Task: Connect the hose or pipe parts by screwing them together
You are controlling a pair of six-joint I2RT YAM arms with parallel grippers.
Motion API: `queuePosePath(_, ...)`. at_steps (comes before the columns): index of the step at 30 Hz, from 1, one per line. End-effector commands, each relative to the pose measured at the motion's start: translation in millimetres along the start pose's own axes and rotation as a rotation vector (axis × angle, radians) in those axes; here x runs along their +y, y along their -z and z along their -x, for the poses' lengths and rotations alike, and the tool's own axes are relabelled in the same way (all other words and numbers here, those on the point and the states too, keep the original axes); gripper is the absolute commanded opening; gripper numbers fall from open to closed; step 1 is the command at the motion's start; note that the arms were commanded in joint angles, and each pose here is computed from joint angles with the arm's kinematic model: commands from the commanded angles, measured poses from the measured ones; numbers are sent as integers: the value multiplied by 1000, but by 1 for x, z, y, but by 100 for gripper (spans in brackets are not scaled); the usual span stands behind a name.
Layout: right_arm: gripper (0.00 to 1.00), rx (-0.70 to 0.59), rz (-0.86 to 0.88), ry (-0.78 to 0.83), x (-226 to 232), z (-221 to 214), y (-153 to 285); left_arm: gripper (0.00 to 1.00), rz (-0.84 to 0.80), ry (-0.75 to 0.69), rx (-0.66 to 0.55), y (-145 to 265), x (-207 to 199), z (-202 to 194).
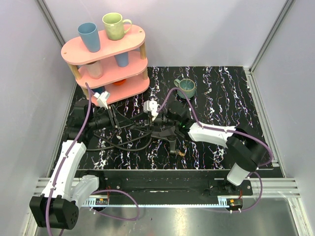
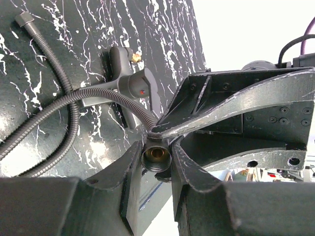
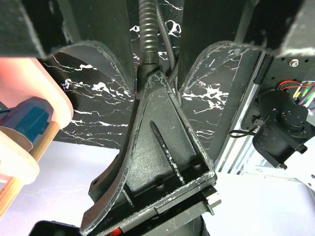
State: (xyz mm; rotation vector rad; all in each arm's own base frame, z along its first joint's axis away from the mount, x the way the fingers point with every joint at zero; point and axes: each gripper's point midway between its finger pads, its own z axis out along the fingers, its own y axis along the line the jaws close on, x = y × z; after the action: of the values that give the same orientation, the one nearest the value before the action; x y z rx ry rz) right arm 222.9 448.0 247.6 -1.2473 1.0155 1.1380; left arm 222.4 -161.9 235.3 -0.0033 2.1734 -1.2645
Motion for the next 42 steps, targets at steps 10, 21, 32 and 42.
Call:
queuePosePath(10,47,-62,-31,-5,-1,8,-2,0,-86,-42,-60,1,-19,15)
queuePosePath(21,29,-83,-64,3,-2,11,4,0,-89,-54,-55,4,-20,12)
queuePosePath(32,0,-132,-57,3,-1,23,5,8,-77,-53,-55,3,-16,13)
queuePosePath(42,0,-80,-91,19,-12,23,12,48,-66,-85,-75,7,-22,24)
